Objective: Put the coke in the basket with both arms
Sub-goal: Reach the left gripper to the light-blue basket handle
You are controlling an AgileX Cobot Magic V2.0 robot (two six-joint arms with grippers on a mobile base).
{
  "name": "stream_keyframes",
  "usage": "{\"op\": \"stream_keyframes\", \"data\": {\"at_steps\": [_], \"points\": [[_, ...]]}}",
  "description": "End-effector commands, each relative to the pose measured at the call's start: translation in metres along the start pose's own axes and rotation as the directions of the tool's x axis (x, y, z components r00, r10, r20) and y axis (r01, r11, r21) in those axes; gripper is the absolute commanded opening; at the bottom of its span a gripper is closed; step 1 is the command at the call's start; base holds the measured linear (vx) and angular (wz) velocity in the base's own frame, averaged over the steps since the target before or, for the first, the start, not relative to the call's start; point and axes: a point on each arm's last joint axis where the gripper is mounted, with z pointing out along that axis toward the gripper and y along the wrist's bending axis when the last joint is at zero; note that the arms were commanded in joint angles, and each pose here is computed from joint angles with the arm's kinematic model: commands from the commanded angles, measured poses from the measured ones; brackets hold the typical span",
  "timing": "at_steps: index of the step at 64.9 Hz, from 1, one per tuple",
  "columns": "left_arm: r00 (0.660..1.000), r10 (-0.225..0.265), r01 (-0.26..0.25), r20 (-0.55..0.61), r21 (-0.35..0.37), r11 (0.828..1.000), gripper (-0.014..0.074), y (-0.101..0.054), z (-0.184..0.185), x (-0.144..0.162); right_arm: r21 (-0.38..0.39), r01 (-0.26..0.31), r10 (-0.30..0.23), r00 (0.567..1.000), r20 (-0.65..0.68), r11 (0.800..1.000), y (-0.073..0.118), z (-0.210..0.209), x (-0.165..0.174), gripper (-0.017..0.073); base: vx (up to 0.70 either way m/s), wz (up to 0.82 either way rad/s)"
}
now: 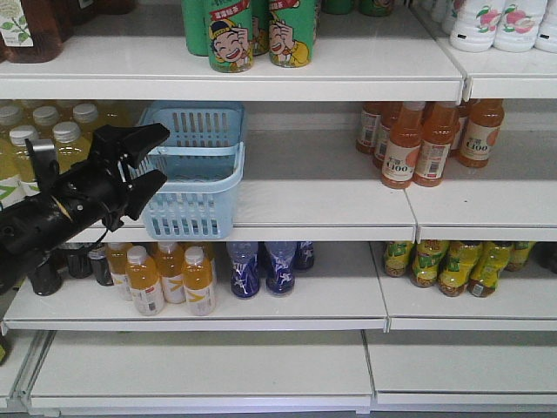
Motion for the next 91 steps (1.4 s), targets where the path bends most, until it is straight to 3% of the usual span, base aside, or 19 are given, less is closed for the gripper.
{"op": "stream_keyframes", "data": {"at_steps": [1, 17, 29, 53, 68, 79, 91], "points": [[1.000, 0.018, -0.021, 0.021, 0.147, 0.989, 0.0587, -0.025, 0.010, -0.009, -0.025, 0.019, -0.017, 0.997, 0.071, 0.999, 0.002, -0.001, -0.003, -0.0004, 0.00, 0.00], [0.999, -0.002, -0.003, 0.041, 0.111, 0.994, 0.0587, -0.010, 0.032, -0.021, -0.025, 0.019, -0.017, 0.997, 0.071, 0.999, 0.002, -0.001, -0.003, -0.0004, 0.00, 0.00], [0.993, -0.057, 0.045, 0.101, 0.120, 0.992, 0.0587, 0.000, 0.046, -0.033, -0.025, 0.019, -0.017, 0.997, 0.070, 1.000, 0.002, -0.001, -0.003, -0.0004, 0.00, 0.00], [0.985, -0.088, 0.078, 0.150, 0.070, 0.994, 0.0587, 0.020, 0.067, -0.047, -0.024, 0.019, -0.017, 0.997, 0.069, 1.000, 0.002, -0.001, -0.003, -0.0004, 0.00, 0.00], [0.985, -0.076, 0.062, 0.155, 0.097, 0.993, 0.0587, 0.016, 0.078, -0.054, -0.024, 0.019, -0.017, 0.997, 0.069, 1.000, 0.002, -0.001, -0.003, -0.0004, 0.00, 0.00], [0.982, -0.079, 0.067, 0.172, 0.078, 0.995, 0.0580, 0.016, 0.080, -0.057, -0.024, 0.019, -0.017, 0.997, 0.069, 1.000, 0.002, -0.001, -0.003, -0.0004, 0.00, 0.00], [0.975, -0.103, 0.088, 0.195, 0.083, 0.993, 0.0463, 0.016, 0.079, -0.059, -0.024, 0.019, -0.017, 0.997, 0.069, 1.000, 0.002, -0.001, -0.003, -0.0004, 0.00, 0.00]]}}
